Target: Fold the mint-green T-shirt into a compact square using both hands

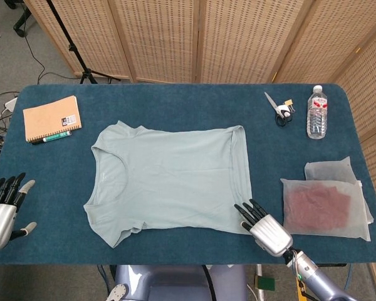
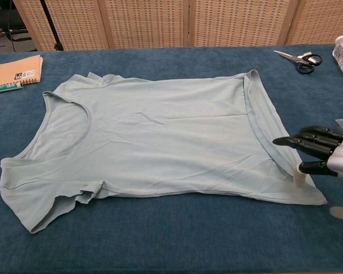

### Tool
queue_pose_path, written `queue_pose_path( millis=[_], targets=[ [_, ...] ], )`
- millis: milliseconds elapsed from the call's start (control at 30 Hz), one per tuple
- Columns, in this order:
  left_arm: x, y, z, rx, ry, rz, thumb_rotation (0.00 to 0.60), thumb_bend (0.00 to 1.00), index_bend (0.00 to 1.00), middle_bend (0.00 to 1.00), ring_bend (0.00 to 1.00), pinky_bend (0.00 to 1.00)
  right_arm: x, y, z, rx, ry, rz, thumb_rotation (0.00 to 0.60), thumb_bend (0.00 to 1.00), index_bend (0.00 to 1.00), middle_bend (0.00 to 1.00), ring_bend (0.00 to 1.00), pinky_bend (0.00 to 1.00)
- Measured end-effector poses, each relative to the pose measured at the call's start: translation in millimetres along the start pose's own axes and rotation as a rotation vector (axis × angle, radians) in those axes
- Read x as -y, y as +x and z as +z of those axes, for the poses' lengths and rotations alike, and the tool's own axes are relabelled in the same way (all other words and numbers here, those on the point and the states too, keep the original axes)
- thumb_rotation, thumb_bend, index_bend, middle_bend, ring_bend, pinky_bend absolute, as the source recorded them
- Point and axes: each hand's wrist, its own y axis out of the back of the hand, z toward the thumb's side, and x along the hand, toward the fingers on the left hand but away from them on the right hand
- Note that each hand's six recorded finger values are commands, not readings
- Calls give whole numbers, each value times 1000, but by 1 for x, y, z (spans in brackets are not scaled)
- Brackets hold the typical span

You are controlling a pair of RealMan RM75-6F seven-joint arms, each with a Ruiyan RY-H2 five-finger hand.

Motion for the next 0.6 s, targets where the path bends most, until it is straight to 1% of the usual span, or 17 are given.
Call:
queue_pose_path(
  millis=[500, 600],
  targets=[
    [0, 1, -1, -5, -2, -4, 600, 0, 0, 0, 0, 0, 8, -10, -3, 23, 61, 20, 600, 260, 396, 0, 0, 0],
    [0, 1, -1, -4, -1, -5, 600, 0, 0, 0, 0, 0, 10, -11, -4, 27, 78, 23, 600, 298, 413, 0, 0, 0]
  ],
)
